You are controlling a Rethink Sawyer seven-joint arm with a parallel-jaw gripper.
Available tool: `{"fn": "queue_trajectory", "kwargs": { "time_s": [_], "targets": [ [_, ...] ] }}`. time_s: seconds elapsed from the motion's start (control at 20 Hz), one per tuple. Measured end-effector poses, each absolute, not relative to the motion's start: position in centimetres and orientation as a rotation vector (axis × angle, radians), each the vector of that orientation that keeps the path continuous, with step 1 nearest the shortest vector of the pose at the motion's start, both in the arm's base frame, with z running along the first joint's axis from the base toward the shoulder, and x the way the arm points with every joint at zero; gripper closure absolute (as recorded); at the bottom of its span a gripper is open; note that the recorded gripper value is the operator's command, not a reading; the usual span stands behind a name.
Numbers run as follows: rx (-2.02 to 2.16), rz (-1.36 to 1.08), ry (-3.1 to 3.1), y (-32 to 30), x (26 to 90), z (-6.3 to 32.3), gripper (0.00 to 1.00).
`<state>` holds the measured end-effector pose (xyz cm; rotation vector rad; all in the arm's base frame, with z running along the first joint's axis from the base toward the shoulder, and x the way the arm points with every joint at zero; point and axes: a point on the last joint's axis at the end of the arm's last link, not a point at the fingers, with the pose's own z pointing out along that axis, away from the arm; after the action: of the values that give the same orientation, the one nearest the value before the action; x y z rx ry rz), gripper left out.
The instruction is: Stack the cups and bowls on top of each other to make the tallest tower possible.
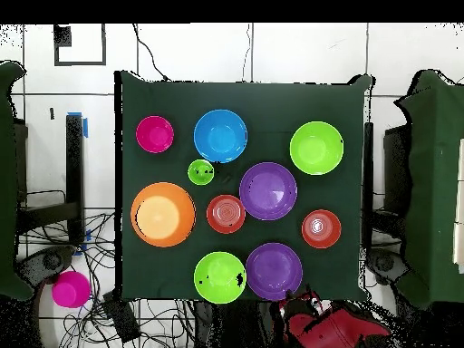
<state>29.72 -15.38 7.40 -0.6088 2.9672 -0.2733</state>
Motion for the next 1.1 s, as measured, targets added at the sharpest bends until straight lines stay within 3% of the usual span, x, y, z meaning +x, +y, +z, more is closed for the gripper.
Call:
{"fn": "queue_trajectory", "kwargs": {
  "time_s": [0.6,1.1],
  "targets": [
    [-0.407,-0.24,3.101,-20.1,21.9,5.4,0.0],
    [0.274,-0.11,3.079,-19.5,15.3,2.3,0.0]
  ]
}}
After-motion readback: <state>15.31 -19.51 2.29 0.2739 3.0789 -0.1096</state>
